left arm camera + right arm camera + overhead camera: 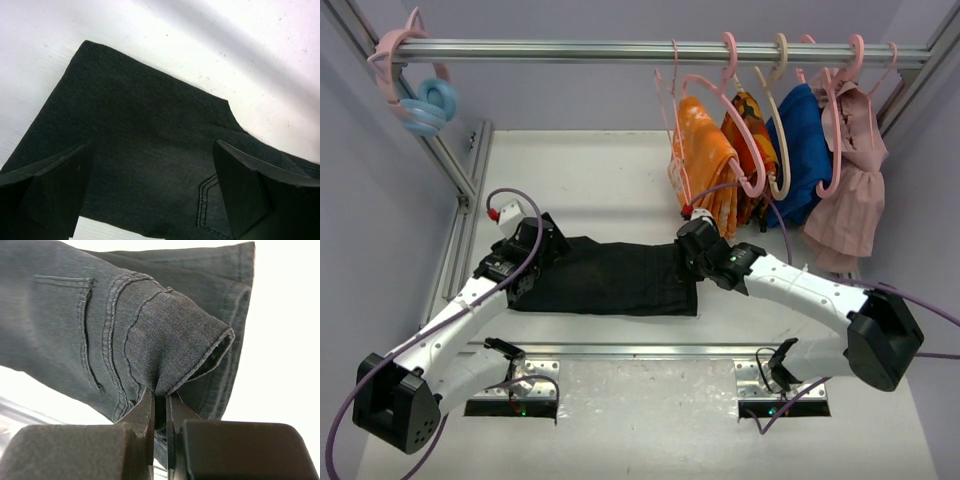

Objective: Place the trousers on the hanger
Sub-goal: Fold the trousers at the center of the board.

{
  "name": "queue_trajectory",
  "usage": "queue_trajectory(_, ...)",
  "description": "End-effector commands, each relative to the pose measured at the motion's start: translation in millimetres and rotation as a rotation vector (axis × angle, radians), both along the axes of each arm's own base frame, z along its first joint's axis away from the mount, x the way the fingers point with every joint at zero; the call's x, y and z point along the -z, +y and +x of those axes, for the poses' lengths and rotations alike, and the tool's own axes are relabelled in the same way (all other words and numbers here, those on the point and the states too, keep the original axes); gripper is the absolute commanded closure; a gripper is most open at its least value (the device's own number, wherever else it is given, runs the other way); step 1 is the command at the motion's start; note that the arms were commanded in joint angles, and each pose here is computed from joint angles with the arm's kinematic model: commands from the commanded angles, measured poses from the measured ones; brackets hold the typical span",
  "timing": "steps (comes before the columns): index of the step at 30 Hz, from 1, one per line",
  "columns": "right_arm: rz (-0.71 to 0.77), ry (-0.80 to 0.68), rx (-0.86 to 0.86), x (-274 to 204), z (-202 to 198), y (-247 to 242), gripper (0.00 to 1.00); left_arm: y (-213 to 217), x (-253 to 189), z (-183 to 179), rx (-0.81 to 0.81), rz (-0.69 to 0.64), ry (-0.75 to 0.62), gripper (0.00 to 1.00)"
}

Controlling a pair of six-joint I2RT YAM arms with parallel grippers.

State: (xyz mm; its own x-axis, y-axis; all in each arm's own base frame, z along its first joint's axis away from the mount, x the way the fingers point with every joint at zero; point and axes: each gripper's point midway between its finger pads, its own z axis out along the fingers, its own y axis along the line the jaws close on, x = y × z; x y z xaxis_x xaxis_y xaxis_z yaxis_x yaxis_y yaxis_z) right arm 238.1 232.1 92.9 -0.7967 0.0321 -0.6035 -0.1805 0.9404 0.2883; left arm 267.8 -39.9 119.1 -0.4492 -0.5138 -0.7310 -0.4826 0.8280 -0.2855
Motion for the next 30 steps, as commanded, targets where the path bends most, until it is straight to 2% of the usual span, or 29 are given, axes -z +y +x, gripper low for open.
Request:
queue_trajectory(1,-0.073,-0.016,0.05,15,15,-12,1.0,-7,-6,22,-0.028,-0.03,-0.017,0.0)
queue_trajectory(5,-0.144,0.01,0.08,37,27,-21,1.0,-7,7,30,-0.059,-0.022,0.019,0.0)
queue_trajectory(6,-0.152,0.016,0.085,40,29,-22,0.96,-6,14,32,-0.068,-0.015,0.04,0.0)
queue_trajectory(9,-0.184,0.035,0.127,50,30,-30,0.63,-3,31,37,-0.087,-0.002,0.092,0.0)
queue_trajectory(11,-0.224,0.028,0.137,47,26,-34,0.48,0,47,36,-0.104,0.004,0.137,0.0)
queue_trajectory(15,-0.307,-0.071,0.038,18,13,-11,0.44,5,69,33,-0.134,0.018,0.189,0.0)
queue_trajectory(16,-0.289,-0.116,-0.044,0,15,14,0.42,5,80,31,-0.14,0.01,0.213,0.0)
queue_trajectory(17,-0.269,-0.133,-0.053,-6,16,21,0.42,6,83,30,-0.145,0.014,0.224,0.0)
queue_trajectory(20,-0.24,-0.126,-0.116,7,16,44,0.38,3,104,21,-0.151,-0.004,0.299,0.0)
queue_trajectory(22,-0.263,-0.073,-0.156,36,14,50,0.35,2,111,18,-0.146,-0.01,0.321,0.0)
queue_trajectory(30,-0.286,0.085,-0.053,112,16,34,0.33,7,110,0,-0.193,-0.066,0.32,0.0)
